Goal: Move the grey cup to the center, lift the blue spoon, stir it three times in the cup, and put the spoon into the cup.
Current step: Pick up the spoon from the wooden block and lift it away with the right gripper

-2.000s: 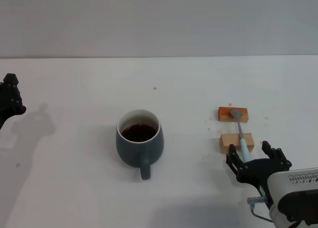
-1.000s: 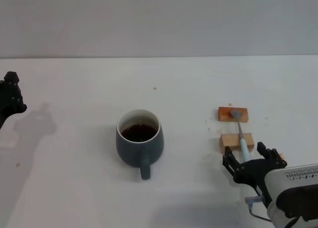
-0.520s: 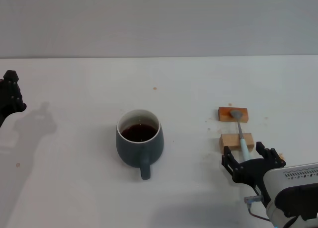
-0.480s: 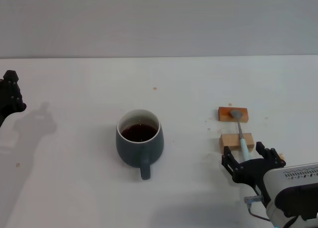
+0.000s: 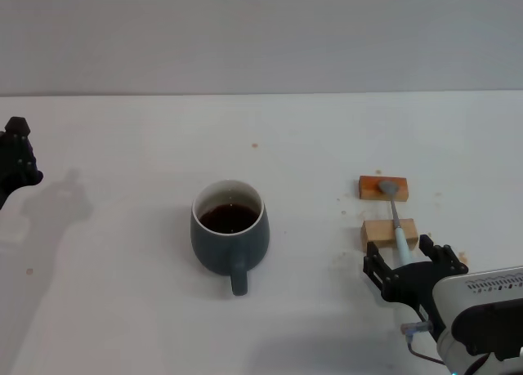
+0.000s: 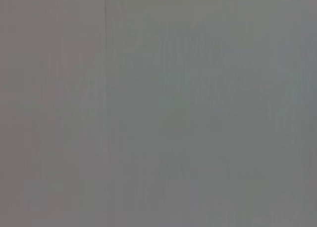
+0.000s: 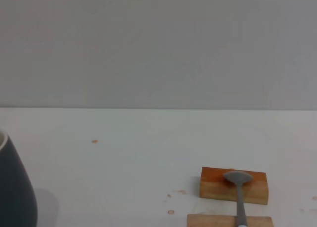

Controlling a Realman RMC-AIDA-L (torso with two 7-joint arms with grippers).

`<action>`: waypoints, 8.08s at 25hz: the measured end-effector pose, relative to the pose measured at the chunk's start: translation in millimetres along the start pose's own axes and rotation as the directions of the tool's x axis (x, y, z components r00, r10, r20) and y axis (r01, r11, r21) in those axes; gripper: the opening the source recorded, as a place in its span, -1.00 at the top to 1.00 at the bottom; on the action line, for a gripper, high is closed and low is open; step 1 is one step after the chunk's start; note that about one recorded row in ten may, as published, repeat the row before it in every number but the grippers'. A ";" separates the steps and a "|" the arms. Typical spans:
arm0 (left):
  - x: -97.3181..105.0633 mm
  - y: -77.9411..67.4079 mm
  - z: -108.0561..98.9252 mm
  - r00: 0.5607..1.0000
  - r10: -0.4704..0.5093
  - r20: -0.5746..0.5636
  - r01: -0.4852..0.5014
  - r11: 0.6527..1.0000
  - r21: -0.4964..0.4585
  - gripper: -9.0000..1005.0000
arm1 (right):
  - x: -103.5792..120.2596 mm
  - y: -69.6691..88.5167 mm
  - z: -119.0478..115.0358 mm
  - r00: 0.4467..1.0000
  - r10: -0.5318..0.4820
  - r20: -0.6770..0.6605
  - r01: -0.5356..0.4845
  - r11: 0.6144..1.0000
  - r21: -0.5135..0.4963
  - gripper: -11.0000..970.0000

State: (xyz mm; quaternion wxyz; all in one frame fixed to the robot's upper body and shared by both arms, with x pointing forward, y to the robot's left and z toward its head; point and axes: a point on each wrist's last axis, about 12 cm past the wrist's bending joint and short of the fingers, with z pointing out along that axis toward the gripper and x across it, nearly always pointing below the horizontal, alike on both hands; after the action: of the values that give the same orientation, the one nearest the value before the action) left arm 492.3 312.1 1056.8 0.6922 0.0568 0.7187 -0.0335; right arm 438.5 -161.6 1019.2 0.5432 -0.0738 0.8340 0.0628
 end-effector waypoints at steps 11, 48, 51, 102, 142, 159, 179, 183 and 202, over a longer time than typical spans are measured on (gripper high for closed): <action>-0.2 -1.0 1.3 1.000 -0.001 -0.002 0.001 1.000 0.002 0.99 | -0.8 0.0 0.3 1.000 -0.004 0.001 0.004 1.000 -0.004 -0.42; -3.2 0.4 6.3 1.000 -0.002 0.002 0.002 1.000 -0.006 0.99 | -5.7 -2.5 3.3 1.000 -0.001 0.007 0.001 1.000 -0.009 0.58; -3.4 0.7 6.4 1.000 -0.002 0.003 0.002 1.000 -0.008 0.99 | -5.8 -2.4 3.3 1.000 -0.001 0.008 0.001 1.000 -0.010 0.61; -5.6 2.5 11.2 1.000 0.013 0.003 -0.013 1.000 -0.014 0.99 | -15.6 0.4 7.7 0.999 -0.042 0.024 0.044 0.996 -0.078 0.52; -6.1 8.9 8.2 1.000 0.026 -0.001 -0.026 0.999 -0.019 0.99 | -3.8 2.4 0.9 1.000 -0.024 -0.008 0.023 0.997 -0.067 0.07; -6.7 9.2 7.8 1.000 0.026 0.002 -0.026 0.999 -0.020 0.99 | -4.0 3.6 2.0 1.000 -0.022 -0.007 0.022 0.998 -0.066 0.21; -7.5 9.0 8.1 1.000 0.026 0.004 -0.026 0.999 -0.020 0.99 | -5.0 1.0 3.5 1.000 -0.023 -0.003 0.023 0.998 -0.053 0.65; -7.5 9.1 8.7 1.000 0.026 0.002 -0.026 0.999 -0.020 0.99 | -5.2 0.3 3.7 1.000 -0.022 -0.003 0.021 0.999 -0.049 0.65; -6.1 11.0 10.7 1.000 0.023 -0.011 -0.023 0.999 -0.032 0.99 | -30.6 0.3 -3.0 0.996 -0.076 0.057 0.081 0.992 -0.097 0.65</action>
State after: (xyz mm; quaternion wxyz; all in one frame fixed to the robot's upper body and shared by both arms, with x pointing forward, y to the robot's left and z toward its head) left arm 504.5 321.5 1062.8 0.6894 0.0543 0.7222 -0.0136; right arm 447.9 -160.2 1048.4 0.5629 -0.1316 0.8116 0.0847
